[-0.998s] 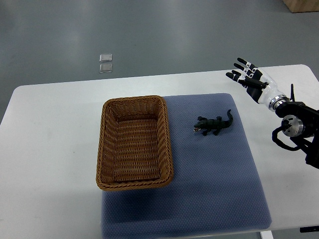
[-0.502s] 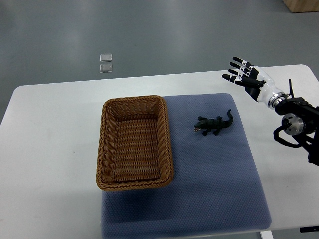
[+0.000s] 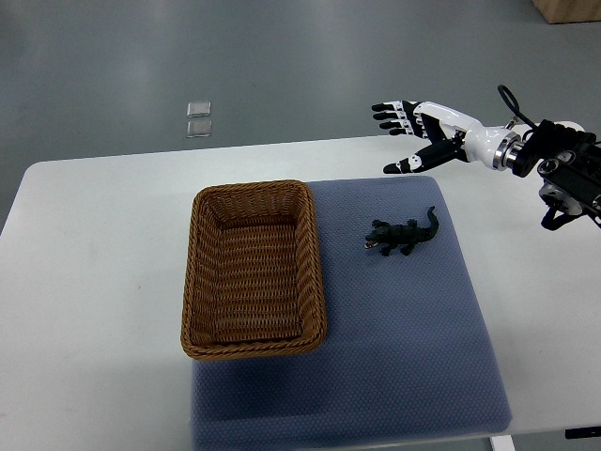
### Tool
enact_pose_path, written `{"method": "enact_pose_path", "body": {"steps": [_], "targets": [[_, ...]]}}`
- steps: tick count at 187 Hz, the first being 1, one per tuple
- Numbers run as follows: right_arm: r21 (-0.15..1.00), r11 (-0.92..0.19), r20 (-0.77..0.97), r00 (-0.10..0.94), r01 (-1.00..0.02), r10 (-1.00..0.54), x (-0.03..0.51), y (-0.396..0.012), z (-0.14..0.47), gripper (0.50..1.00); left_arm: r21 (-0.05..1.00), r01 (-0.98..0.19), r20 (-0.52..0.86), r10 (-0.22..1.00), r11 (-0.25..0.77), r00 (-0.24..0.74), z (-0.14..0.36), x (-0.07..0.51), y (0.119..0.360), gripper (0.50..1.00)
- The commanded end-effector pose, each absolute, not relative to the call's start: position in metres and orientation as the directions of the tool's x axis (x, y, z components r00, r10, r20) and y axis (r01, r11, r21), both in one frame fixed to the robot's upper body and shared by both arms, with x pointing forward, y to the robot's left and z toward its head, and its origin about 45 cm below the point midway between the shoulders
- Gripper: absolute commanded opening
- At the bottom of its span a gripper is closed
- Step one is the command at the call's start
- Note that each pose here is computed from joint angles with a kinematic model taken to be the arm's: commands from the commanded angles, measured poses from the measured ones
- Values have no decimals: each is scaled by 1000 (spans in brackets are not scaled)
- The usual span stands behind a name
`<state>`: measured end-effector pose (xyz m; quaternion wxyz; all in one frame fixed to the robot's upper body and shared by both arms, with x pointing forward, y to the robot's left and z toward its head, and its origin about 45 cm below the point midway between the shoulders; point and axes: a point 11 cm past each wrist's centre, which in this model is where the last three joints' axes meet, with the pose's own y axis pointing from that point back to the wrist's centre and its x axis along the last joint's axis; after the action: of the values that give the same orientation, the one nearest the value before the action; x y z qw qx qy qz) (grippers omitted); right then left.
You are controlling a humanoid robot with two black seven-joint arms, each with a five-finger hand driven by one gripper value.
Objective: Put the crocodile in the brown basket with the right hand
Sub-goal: 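Reach the right hand down over the green toy crocodile, then close the right hand's fingers around the crocodile's body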
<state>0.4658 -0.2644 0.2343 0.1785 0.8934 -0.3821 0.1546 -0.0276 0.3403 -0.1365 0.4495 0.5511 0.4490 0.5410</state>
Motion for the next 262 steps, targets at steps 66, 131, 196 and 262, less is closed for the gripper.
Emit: {"method": "enact_pose_path", "body": {"steps": [66,131,196,262], "targets": [[474,-736,669,741,-483,-56,433,-225,211,928,981,9,192,981,-193,11,-136,-28,340,1000],[565,-681,754,627,-467,196,425,-225,187,928,981,7,192,981,-193,10,-136,-27,340,1000],[580,-657,760,611,-481,223,426,-237,183,928,981,7,192,981,-193,11,-136,-27,340,1000],[613,-613,753,603,-499,262,428,-254,174,924,981,7,192,981,-193,11,-136,-27,340,1000]]}}
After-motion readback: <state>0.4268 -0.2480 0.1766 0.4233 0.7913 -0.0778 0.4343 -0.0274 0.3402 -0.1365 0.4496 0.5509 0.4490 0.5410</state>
